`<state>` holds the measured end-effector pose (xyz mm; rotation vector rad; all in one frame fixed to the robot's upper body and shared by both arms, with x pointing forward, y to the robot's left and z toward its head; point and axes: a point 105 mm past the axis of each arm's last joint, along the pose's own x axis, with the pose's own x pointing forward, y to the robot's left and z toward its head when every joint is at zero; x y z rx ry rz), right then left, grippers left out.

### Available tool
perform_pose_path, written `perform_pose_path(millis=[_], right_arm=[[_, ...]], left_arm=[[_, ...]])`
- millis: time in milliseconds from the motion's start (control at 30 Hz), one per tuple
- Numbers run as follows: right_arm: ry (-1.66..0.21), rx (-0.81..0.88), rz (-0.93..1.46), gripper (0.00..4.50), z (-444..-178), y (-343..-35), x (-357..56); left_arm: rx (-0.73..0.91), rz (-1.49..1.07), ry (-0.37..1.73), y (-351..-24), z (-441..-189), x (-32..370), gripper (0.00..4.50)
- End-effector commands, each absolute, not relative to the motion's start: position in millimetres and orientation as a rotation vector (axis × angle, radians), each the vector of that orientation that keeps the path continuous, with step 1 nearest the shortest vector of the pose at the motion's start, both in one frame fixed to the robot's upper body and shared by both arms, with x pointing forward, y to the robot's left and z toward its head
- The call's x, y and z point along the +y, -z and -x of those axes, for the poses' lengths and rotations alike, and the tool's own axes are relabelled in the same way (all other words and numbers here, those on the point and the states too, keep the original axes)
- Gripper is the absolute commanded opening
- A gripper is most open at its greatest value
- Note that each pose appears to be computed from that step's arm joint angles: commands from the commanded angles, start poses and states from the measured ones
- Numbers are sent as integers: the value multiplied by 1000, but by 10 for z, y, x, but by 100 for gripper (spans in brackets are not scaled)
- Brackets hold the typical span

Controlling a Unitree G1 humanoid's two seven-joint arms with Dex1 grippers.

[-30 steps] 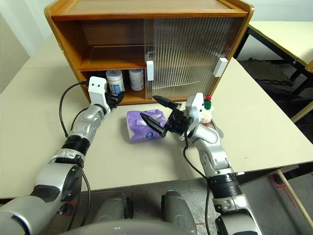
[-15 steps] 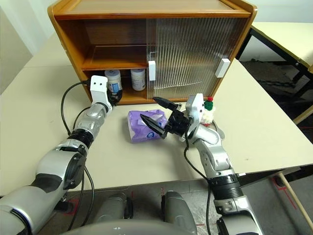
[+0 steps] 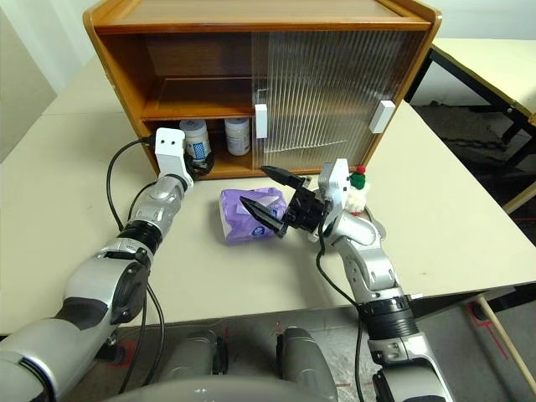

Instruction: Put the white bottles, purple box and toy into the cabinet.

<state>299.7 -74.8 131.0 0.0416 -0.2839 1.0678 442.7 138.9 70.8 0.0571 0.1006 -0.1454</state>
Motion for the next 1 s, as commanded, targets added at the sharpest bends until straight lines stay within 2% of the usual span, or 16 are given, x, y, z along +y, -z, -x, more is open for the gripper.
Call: perform_pose_path(millis=[33, 233, 533, 667, 833, 1000], right_arm=[[-1063, -291, -38, 450, -3024, -1323, -801], [-1052, -288, -24, 450, -3058, -1327, -924], [-1038, -319, -68, 450, -3097, -1392, -991], [-991, -406, -158, 450, -3111, -1527, -1008], [-914, -447, -194, 450, -3177, -1585, -1070], [-834, -535, -208, 450, -3203, -1711, -1148]], left_arm=[[61, -61, 246, -699, -4307, 1249, 445], [54, -76, 346, -657, -3884, 1274, 445], [125, -156, 442, -659, -3524, 1486, 445], [176, -10, 542, -727, -3376, 1400, 445], [225, 200, 539, -901, -3363, 1394, 445], [370, 323, 572, -890, -3249, 1359, 445]])
